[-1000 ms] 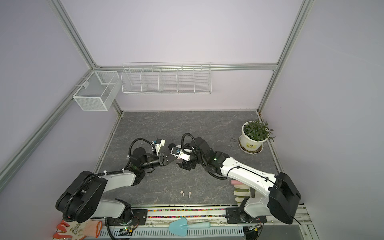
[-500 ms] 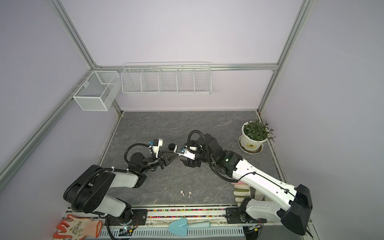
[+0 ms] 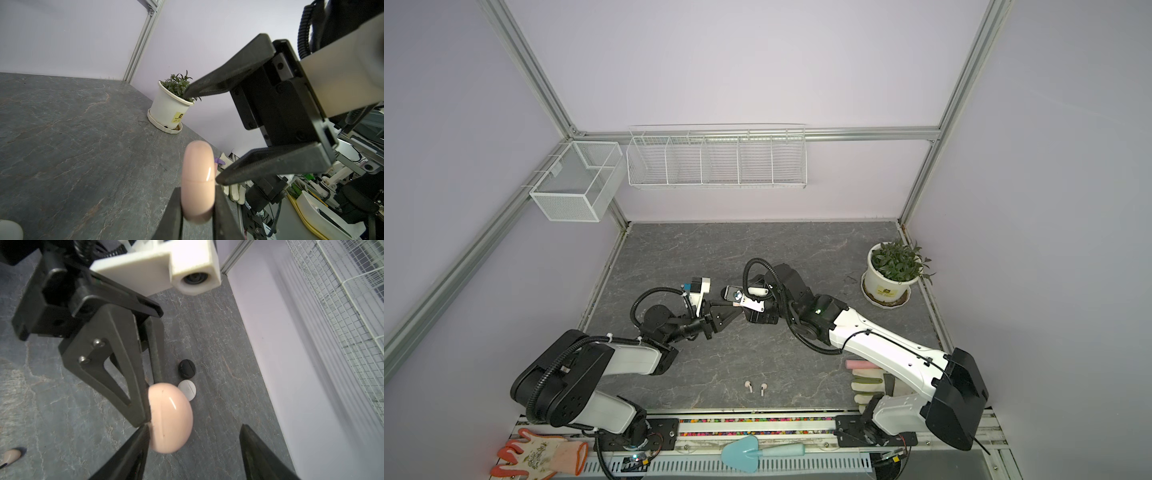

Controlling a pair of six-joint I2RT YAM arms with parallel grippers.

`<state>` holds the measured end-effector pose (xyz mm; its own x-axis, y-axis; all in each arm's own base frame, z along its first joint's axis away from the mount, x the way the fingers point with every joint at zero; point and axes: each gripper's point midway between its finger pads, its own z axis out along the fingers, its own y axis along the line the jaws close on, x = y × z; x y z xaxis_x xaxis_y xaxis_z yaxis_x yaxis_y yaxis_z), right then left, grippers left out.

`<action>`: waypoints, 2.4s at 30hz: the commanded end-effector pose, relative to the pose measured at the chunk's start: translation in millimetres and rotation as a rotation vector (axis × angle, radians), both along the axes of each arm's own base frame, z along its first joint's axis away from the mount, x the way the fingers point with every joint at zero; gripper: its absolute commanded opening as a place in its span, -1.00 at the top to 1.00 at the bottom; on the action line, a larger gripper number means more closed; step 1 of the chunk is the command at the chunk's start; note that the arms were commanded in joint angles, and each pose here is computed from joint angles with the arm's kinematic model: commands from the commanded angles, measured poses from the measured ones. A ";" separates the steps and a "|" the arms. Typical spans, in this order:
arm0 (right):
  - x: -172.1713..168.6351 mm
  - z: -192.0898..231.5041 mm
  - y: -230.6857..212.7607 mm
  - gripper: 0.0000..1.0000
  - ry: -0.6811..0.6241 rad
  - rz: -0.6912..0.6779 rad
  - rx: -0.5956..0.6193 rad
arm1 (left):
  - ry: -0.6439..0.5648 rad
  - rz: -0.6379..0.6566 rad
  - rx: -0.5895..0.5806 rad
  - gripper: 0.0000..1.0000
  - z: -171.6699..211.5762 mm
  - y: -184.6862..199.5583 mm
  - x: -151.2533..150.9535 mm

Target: Insert the wireless bluetooth earbuds into the charging case

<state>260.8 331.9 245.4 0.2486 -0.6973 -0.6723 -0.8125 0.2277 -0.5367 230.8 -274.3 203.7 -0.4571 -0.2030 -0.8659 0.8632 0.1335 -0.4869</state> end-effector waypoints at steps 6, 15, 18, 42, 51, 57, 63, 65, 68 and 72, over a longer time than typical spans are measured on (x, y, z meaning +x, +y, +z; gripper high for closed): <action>11.9 15.3 9.5 -0.40 -0.091 -0.008 0.002 | -0.084 -0.022 -0.036 1.00 19.6 -1.0 -5.8; 5.8 2.3 4.4 -0.45 -0.055 0.002 -0.024 | -0.083 -0.020 -0.041 1.00 21.3 -0.6 -5.8; 16.6 -2.7 -3.1 -0.44 -0.068 -0.051 -0.049 | -0.082 -0.024 -0.041 1.00 21.7 -0.8 -6.1; 28.8 21.5 -4.8 -0.50 -0.072 -0.131 0.030 | -0.081 -0.040 -0.045 1.00 24.2 -0.3 -10.5; -19.0 -16.2 -67.4 -0.42 0.586 -0.651 0.219 | -0.073 0.082 -0.074 1.00 29.6 11.4 0.9; -66.3 -78.1 -74.1 -0.27 0.824 -0.800 0.179 | -0.052 0.136 -0.091 1.00 30.7 19.0 2.9; -105.3 -128.7 -52.5 -0.20 0.840 -0.722 0.032 | -0.032 0.227 -0.132 1.00 37.6 36.0 6.6; -113.0 -139.8 -37.9 -0.19 0.816 -0.677 -0.020 | -0.011 0.243 -0.143 1.00 39.5 41.4 10.6; -121.0 -159.0 -25.4 -0.18 0.775 -0.652 -0.111 | 0.014 0.253 -0.154 1.00 41.2 49.2 15.0; -133.6 -176.5 -8.1 -0.18 0.784 -0.597 -0.158 | 0.024 0.266 -0.161 1.00 42.3 55.2 19.1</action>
